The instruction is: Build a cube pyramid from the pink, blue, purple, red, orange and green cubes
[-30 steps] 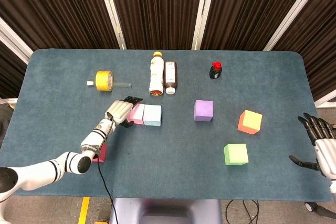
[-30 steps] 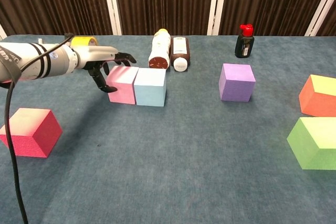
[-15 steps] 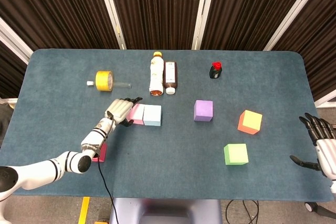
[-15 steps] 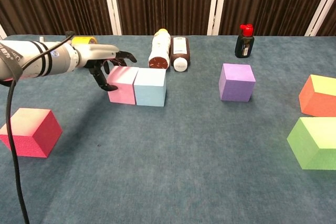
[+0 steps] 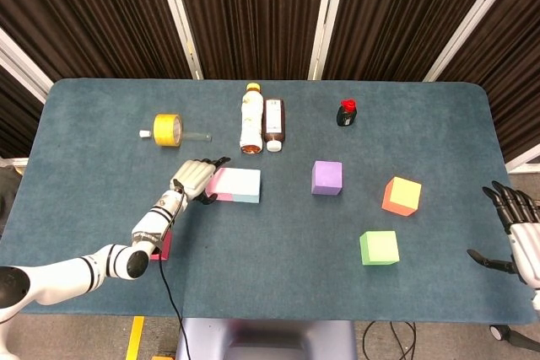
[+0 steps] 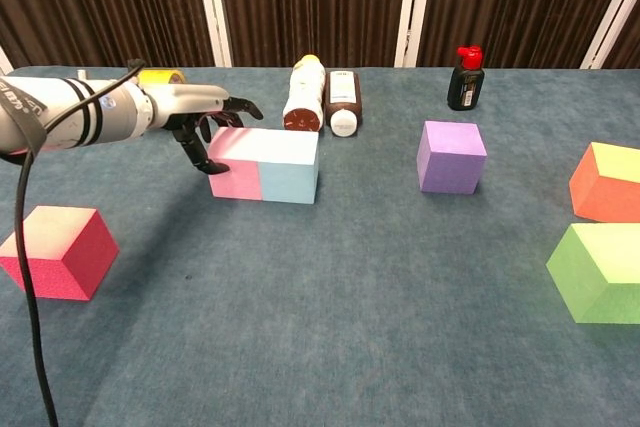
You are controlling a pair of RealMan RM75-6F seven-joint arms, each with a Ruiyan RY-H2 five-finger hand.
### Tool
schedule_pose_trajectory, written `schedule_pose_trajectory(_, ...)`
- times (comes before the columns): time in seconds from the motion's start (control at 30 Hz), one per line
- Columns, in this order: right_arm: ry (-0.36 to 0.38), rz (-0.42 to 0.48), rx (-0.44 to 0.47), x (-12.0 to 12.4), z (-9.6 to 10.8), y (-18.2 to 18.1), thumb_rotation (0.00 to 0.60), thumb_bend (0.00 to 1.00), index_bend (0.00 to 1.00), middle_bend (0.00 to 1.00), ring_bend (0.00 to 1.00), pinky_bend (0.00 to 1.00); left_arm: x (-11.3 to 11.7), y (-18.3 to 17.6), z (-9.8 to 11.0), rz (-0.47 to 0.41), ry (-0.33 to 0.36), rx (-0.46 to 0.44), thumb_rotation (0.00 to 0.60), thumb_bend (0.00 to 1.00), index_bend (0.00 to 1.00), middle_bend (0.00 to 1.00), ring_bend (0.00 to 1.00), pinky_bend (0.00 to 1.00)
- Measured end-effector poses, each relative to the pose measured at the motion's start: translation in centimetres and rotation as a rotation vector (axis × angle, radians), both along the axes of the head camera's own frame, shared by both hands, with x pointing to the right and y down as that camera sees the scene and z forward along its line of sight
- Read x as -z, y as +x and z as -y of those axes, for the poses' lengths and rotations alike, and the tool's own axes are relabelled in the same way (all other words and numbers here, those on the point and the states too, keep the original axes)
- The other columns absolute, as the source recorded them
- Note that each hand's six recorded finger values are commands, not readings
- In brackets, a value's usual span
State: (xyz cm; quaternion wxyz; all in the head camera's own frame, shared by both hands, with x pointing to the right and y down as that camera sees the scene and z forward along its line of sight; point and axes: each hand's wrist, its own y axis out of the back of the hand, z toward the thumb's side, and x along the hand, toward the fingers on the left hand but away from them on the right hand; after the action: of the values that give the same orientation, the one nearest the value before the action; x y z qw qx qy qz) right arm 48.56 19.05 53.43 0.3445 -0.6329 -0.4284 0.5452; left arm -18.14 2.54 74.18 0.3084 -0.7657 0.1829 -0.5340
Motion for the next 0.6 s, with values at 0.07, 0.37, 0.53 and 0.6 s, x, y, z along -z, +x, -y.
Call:
schedule_pose_trajectory(0.07, -0.002, -0.001, -0.001, -0.05, -0.02, 0.04, 0.6, 0.19, 0.0, 0.11, 0.0, 0.11, -0.07, 0.03, -0.05, 0.002, -0.002, -0.001, 0.6, 0.37, 0.09, 0.23, 0.2, 0.28)
schedule_pose_trajectory(0.37, -0.003, -0.001, -0.005, -0.11, -0.06, 0.18, 0.6, 0.19, 0.0, 0.11, 0.0, 0.11, -0.26, 0.41, -0.16, -0.003, -0.01, -0.004, 0.6, 0.37, 0.08, 0.23, 0.2, 0.28)
schedule_pose_trajectory(0.53, -0.005, -0.002, -0.007, -0.12, -0.08, 0.24, 0.6, 0.19, 0.0, 0.11, 0.0, 0.11, -0.32, 0.45, -0.32, 0.0, -0.018, -0.005, 0.6, 0.37, 0.05, 0.19, 0.18, 0.29)
schedule_pose_trajectory(0.6, -0.005, -0.002, -0.007, -0.12, -0.08, 0.24, 0.6, 0.19, 0.0, 0.11, 0.0, 0.11, -0.31, 0.45, -0.32, 0.0, -0.018, -0.006, 0.6, 0.37, 0.04, 0.17, 0.16, 0.29)
